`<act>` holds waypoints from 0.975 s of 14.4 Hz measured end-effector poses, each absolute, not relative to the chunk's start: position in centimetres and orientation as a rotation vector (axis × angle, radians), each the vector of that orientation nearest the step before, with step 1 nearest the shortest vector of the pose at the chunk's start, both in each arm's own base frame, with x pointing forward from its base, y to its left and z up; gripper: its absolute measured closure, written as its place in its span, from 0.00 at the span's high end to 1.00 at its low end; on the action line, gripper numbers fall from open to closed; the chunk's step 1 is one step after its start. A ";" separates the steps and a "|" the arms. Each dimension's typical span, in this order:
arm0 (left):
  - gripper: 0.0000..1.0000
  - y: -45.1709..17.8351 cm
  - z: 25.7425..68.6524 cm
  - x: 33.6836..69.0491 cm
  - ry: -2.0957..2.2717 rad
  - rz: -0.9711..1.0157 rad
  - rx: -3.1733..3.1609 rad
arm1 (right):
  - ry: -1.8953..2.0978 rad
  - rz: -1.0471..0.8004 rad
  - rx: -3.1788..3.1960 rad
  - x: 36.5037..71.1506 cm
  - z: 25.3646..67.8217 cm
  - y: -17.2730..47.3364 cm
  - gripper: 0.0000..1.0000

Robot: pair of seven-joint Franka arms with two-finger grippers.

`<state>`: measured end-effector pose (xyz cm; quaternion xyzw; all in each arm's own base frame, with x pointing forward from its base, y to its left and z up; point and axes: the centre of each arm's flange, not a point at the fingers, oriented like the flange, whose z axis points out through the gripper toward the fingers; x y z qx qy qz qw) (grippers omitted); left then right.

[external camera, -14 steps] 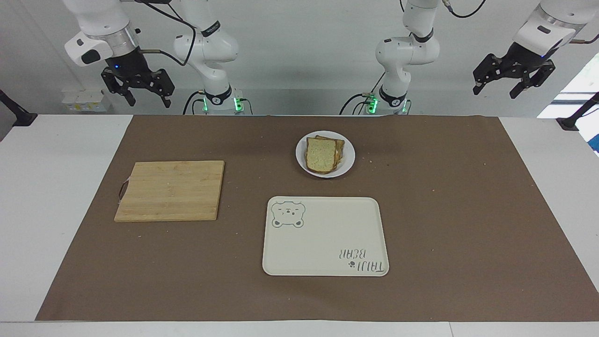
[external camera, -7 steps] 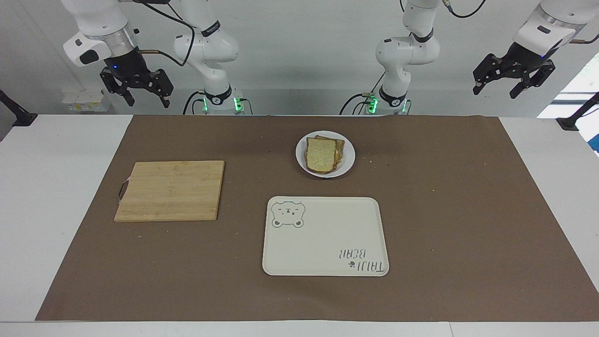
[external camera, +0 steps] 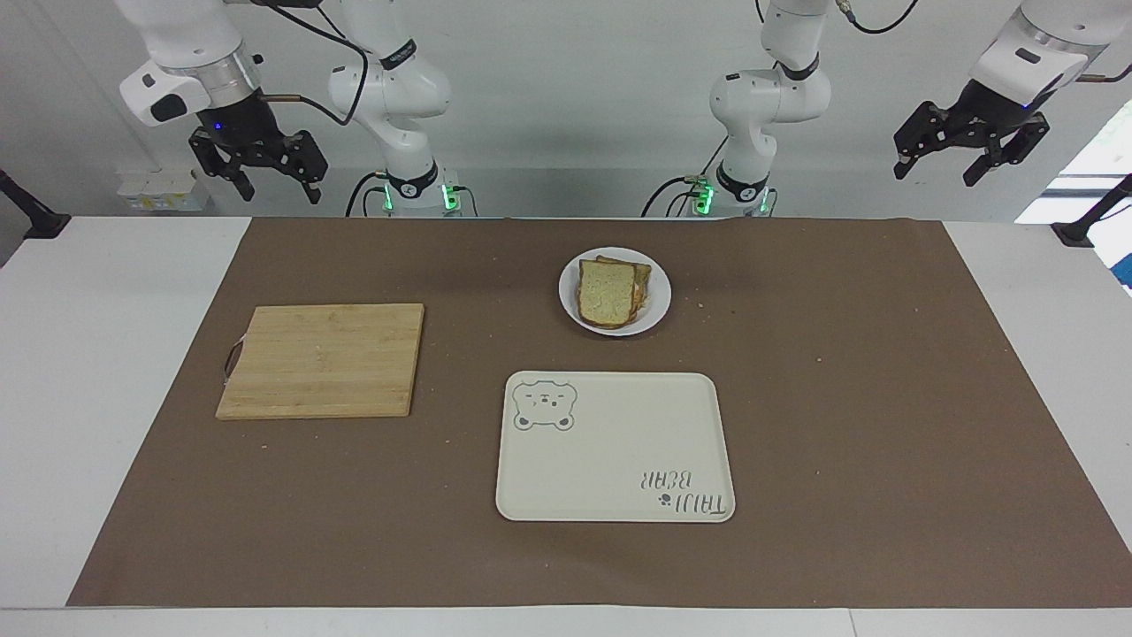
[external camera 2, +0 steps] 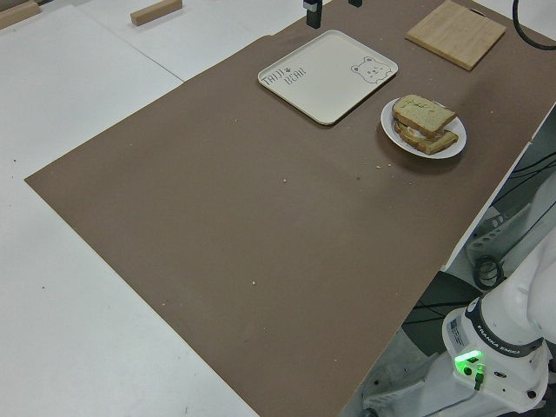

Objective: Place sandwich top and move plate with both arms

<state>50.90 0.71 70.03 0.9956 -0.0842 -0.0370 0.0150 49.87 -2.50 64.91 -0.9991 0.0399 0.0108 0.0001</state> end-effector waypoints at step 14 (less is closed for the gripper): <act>1.00 0.3 69.7 50.3 -0.268 -0.169 3.061 | 0.125 0.034 -3.139 49.9 64.9 -2.5 1.00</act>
